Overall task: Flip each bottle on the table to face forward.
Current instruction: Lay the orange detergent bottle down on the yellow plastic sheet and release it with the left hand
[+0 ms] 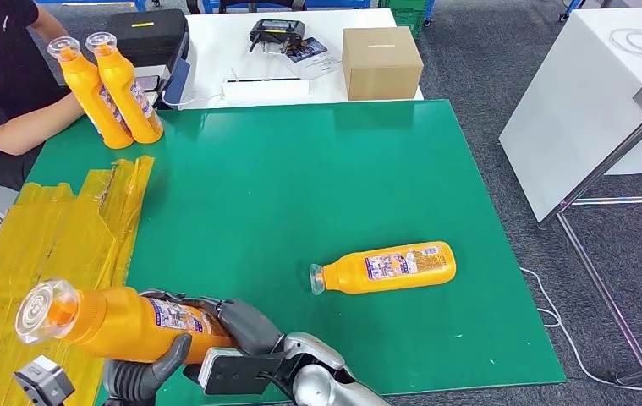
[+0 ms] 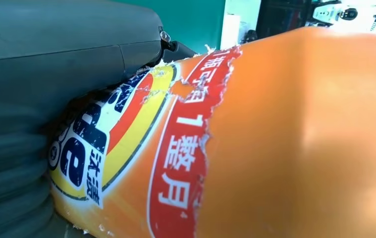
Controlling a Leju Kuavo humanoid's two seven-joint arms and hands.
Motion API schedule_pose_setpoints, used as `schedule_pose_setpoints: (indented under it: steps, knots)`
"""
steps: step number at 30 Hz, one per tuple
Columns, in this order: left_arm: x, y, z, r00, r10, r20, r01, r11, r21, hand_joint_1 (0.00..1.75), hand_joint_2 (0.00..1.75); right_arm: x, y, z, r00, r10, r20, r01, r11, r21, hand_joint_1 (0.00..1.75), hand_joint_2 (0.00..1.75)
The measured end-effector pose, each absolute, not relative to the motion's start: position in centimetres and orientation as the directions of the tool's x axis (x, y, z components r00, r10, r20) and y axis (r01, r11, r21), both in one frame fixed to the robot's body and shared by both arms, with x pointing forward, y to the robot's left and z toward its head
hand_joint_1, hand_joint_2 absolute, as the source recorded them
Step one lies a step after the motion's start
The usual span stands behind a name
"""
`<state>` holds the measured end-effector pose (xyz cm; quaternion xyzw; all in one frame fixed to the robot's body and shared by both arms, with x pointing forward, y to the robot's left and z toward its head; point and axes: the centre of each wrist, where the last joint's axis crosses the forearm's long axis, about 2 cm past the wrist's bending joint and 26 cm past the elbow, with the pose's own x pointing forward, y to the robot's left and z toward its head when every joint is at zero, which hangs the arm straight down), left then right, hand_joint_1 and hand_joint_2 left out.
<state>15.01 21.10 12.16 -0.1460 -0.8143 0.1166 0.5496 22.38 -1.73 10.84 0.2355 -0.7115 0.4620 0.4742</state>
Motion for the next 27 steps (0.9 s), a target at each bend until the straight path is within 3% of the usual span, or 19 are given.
schedule_pose_setpoints:
  steps: [1,5,13,19,22,25,27]
  knots:
    - [15.1,21.1,12.2,-0.358,0.360,0.861,0.106,0.932,-0.346,1.75,1.75,22.3,-1.8,10.8,-0.442,0.107,0.890,-0.768,0.467,-0.438,1.75,1.75]
    - [15.1,21.2,12.3,-0.389,0.297,0.872,0.077,0.954,-0.291,1.75,1.75,22.0,-2.1,10.4,-0.450,0.139,0.882,-0.736,0.501,-0.455,0.05,1.75]
    - [15.5,21.9,12.8,-0.458,0.152,0.876,-0.008,0.985,-0.175,1.75,1.75,21.8,-4.4,9.2,-0.431,0.215,0.876,-0.689,0.550,-0.473,0.00,1.75]
    - [15.9,24.1,13.1,-0.480,-0.259,0.838,-0.282,0.950,0.132,1.75,1.75,22.3,-6.6,10.1,-0.445,0.223,0.867,-0.611,0.633,-0.476,0.00,1.75]
    - [15.9,26.0,13.1,-0.394,-0.539,0.745,-0.439,0.822,0.362,1.75,1.75,23.1,-8.2,11.1,-0.470,0.211,0.857,-0.567,0.672,-0.476,0.00,1.75]
    - [15.8,27.8,12.8,-0.206,-0.828,0.522,-0.548,0.539,0.639,1.75,1.75,23.7,-9.6,12.0,-0.495,0.193,0.847,-0.540,0.695,-0.474,0.00,1.75]
    - [15.7,28.4,12.0,-0.080,-0.927,0.366,-0.533,0.350,0.770,1.75,1.75,24.0,-10.4,12.4,-0.506,0.185,0.843,-0.530,0.704,-0.472,0.00,1.75]
